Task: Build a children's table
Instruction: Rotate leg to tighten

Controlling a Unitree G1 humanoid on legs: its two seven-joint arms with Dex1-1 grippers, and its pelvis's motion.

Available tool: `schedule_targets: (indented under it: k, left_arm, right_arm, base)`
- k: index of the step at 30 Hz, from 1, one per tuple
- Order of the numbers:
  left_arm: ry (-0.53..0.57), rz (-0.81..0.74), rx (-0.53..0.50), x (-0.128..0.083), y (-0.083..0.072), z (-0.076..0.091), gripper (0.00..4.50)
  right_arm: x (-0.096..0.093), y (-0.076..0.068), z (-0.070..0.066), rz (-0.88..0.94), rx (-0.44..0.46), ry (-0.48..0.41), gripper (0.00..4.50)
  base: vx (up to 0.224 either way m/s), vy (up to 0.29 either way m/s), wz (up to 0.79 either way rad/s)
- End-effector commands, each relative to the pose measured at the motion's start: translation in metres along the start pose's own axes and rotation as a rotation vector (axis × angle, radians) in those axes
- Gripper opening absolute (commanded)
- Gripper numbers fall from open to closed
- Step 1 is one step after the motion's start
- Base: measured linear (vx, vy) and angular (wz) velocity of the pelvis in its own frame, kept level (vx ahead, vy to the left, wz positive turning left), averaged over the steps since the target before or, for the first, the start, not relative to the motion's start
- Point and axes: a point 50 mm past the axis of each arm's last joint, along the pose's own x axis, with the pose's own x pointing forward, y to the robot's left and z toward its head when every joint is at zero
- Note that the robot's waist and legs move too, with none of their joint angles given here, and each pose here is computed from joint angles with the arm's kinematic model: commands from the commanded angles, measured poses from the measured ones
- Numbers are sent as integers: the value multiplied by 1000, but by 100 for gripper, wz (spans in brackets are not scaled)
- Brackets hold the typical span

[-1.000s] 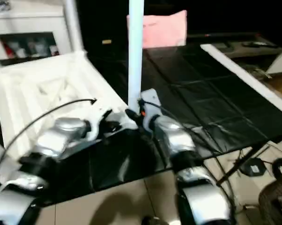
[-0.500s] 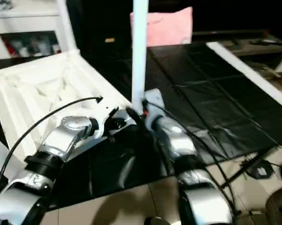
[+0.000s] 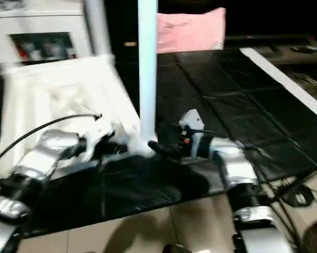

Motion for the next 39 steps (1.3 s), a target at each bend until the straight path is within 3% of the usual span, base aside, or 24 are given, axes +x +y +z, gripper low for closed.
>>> schedule_targets:
  k: [1,4,9,11,26,34,39]
  left_arm:
    - [13,-150,76,4,-9,8,0]
    - [33,-211,92,2,-11,8,0]
    - [47,-273,114,2,-15,7,0]
    - [46,-285,115,1,-15,8,0]
    - [59,-339,144,4,-21,9,0]
    - [77,-311,128,4,-19,6,0]
    - [94,-247,74,5,-16,1,0]
  right_arm:
    - [-2,6,5,110,-51,21,439]
    - [0,11,5,175,-101,44,439]
    - [2,16,4,268,-73,60,439]
    - [3,17,4,289,-62,65,405]
    - [4,21,-3,413,-10,130,283]
    - [6,22,-4,424,17,123,223]
    - [11,21,-8,355,100,114,198]
  base:
    - [0,0,0]
    - [0,0,0]
    - [0,0,0]
    - [0,0,0]
    - [0,0,0]
    - [0,0,0]
    - [0,0,0]
